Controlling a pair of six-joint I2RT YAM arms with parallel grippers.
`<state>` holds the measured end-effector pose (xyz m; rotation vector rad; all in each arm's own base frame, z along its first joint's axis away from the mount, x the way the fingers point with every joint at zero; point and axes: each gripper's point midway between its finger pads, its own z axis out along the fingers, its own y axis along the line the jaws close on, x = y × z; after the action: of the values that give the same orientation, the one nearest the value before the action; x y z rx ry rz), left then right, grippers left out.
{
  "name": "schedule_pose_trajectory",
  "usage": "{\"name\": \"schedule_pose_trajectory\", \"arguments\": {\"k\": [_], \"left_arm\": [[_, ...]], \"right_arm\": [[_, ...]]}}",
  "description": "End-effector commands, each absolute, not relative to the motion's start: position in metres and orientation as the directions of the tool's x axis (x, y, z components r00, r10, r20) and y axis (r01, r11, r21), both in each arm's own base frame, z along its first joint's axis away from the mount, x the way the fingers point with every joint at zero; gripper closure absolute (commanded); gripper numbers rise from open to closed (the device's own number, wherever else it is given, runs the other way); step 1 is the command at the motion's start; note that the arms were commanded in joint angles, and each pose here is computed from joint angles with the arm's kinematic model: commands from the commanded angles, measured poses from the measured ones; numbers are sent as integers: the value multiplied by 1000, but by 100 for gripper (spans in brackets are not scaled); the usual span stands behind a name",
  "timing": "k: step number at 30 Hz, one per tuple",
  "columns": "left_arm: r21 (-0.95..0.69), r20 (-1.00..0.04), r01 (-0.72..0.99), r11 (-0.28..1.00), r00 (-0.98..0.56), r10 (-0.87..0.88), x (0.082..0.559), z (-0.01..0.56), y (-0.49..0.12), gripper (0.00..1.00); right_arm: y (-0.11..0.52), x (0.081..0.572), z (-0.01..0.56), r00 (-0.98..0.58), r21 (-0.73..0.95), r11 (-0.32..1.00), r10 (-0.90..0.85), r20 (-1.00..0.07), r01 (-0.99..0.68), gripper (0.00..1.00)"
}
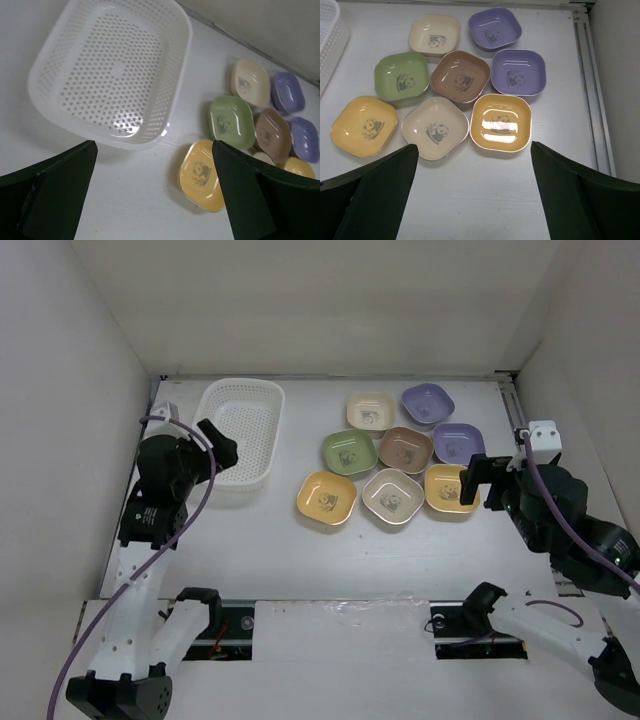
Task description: Place the plates into the plastic bin on the countertop
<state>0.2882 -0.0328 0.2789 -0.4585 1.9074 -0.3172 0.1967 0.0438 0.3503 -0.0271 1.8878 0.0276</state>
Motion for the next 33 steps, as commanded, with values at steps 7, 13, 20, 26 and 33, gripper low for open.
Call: {"name": "schedule_pose_trajectory", "arguments": {"k": [7, 13, 20, 26, 33], "left_arm": [[-520, -799, 229, 823, -470, -374, 259, 292, -104, 3], [-504, -710, 157, 849, -635, -304, 272, 232, -105, 0], [-467, -641, 256, 846, -758, -124, 266, 199, -194, 0], [-290, -697, 109, 951, -705, -132, 284, 209, -251, 0], [-237, -667, -26, 971, -723, -182, 276, 159, -225, 0]], "right_arm": [[58, 208, 350, -310, 32, 998, 16, -951, -49, 0], [86, 224, 340, -334, 37, 993, -3, -942, -113, 0], [112, 245, 335, -339, 33, 987, -22, -940, -157, 0], [115, 249, 340, -338, 30, 985, -29, -941, -169, 0], [112, 236, 322, -350, 38, 977, -39, -936, -211, 0]]}}
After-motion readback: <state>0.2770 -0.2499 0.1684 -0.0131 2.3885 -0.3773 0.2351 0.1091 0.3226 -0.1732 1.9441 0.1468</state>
